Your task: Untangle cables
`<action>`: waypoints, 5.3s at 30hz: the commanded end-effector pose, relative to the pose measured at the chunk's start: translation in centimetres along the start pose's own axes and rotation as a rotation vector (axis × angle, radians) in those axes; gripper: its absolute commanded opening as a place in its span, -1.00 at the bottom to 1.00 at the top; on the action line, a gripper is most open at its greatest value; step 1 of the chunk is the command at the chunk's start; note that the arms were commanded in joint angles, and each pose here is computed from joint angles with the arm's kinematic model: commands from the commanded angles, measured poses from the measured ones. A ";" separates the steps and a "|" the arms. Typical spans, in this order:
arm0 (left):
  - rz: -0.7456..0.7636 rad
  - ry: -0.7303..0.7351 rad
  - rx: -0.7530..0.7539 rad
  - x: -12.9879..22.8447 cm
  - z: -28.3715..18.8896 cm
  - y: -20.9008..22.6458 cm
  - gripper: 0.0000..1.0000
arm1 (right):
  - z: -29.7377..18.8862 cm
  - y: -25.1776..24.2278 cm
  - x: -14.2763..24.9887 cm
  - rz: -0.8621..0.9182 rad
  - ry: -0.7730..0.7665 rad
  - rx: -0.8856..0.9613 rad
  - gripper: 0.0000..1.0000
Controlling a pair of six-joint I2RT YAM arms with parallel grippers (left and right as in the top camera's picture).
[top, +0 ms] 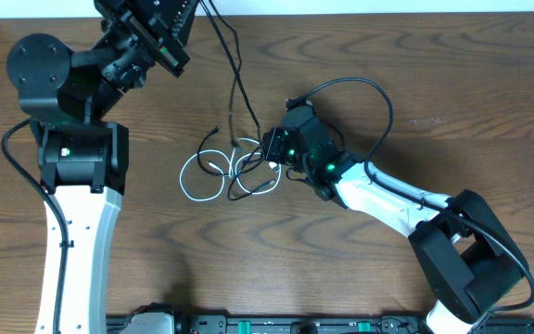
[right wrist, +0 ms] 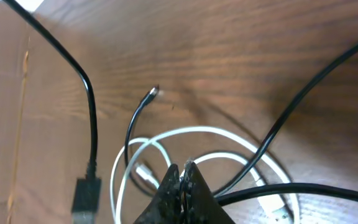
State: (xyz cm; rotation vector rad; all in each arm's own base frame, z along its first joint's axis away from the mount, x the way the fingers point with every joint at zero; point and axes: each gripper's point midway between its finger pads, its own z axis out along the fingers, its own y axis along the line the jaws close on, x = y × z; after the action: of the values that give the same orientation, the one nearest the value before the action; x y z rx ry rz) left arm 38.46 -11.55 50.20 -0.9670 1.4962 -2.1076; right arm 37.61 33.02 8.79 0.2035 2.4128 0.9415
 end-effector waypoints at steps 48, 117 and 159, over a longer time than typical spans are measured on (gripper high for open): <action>0.286 -0.538 0.063 -10.2 -4.8 -3.1 -0.85 | -1.2 -5.4 5.9 -0.048 0.270 0.195 0.46; 1.465 -0.155 -0.448 -18.9 7.3 3.8 -0.85 | -7.4 -0.2 3.0 -0.290 0.195 0.078 0.98; 1.260 -0.813 -0.974 -54.7 -25.0 10.6 -0.85 | -9.2 -4.1 6.7 -0.252 0.369 0.234 0.99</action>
State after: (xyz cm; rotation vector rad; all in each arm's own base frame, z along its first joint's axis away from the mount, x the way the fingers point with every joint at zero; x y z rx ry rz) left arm 58.55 34.18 16.45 -0.6403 1.8505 -0.1294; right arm 27.34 26.54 8.42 -0.2029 2.8130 0.6217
